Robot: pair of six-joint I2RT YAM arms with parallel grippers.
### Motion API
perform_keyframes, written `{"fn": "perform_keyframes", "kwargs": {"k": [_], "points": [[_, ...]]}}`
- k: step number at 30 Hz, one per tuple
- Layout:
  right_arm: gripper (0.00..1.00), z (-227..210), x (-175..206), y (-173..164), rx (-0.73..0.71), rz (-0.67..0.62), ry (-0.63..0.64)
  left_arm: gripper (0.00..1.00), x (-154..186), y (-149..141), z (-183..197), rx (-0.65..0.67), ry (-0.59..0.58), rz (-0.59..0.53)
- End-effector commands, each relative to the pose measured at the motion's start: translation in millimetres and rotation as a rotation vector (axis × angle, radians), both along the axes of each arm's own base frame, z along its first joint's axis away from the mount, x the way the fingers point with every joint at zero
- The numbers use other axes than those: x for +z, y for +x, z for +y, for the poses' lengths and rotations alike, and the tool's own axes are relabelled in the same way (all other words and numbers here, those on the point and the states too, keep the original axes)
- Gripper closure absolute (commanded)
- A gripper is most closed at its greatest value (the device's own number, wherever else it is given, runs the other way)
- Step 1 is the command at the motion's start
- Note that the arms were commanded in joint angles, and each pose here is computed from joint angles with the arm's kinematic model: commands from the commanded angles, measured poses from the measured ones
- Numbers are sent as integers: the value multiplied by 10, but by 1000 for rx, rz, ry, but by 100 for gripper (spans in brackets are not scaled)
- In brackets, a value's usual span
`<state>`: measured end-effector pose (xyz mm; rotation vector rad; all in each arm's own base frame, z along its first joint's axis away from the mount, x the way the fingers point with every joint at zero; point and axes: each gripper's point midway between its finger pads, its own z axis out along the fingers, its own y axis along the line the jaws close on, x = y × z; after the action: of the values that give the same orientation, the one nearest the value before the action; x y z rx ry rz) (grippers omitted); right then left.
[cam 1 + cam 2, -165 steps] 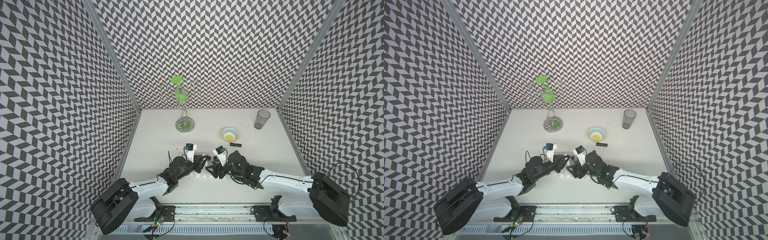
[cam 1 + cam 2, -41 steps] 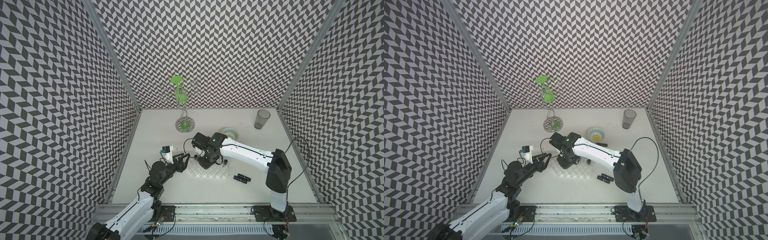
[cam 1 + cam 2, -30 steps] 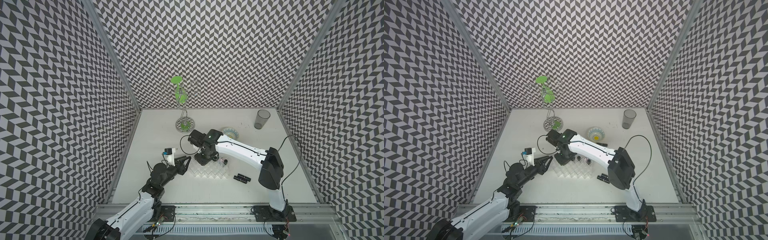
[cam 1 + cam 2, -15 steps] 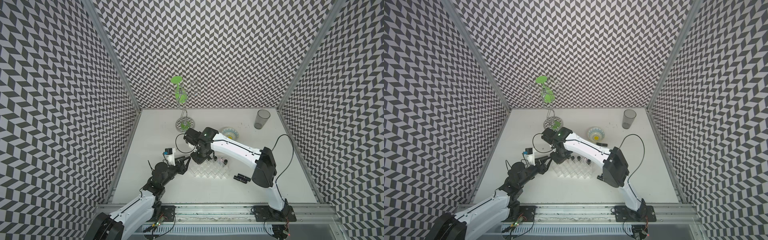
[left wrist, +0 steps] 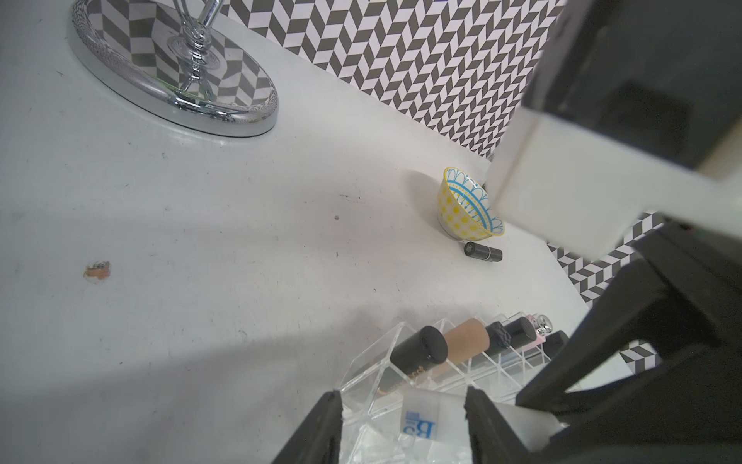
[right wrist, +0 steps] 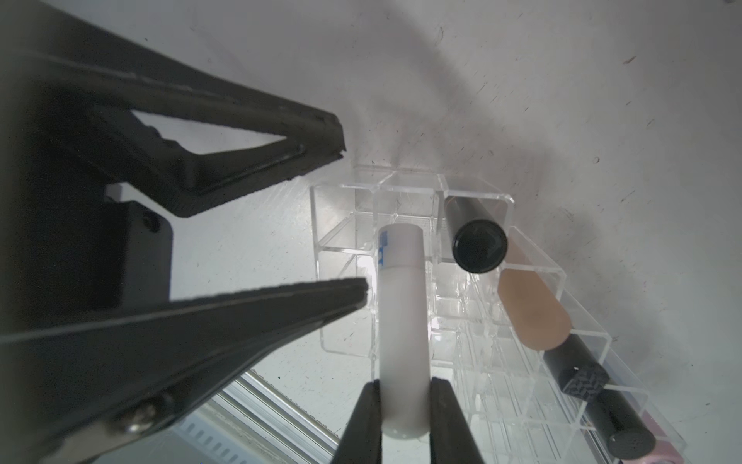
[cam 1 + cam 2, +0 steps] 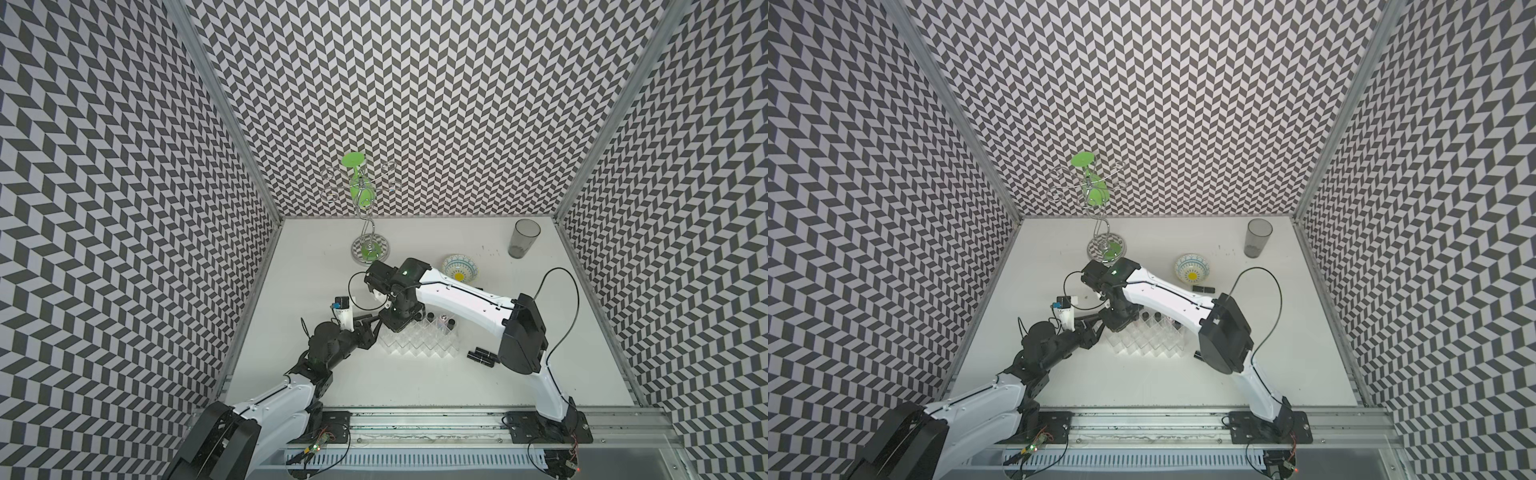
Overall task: Arrange the lipsticks in the organizer
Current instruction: Place the lipstick in the storage box.
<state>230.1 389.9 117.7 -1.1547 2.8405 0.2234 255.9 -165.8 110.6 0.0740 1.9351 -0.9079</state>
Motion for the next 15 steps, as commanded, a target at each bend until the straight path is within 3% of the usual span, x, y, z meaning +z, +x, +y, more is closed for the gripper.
{"fn": "perform_keyframes", "kwargs": {"k": [1, 7, 15], "points": [[87, 51, -7, 5, 15, -7, 2, 48, 110, 84, -46, -17, 28, -48], [87, 94, 14, 42, 18, -14, 7, 49, 38, 123, -95, -36, 50, -19], [86, 183, 107, 121, 14, -36, 39, 58, -38, 112, -85, -33, 71, -6]]}}
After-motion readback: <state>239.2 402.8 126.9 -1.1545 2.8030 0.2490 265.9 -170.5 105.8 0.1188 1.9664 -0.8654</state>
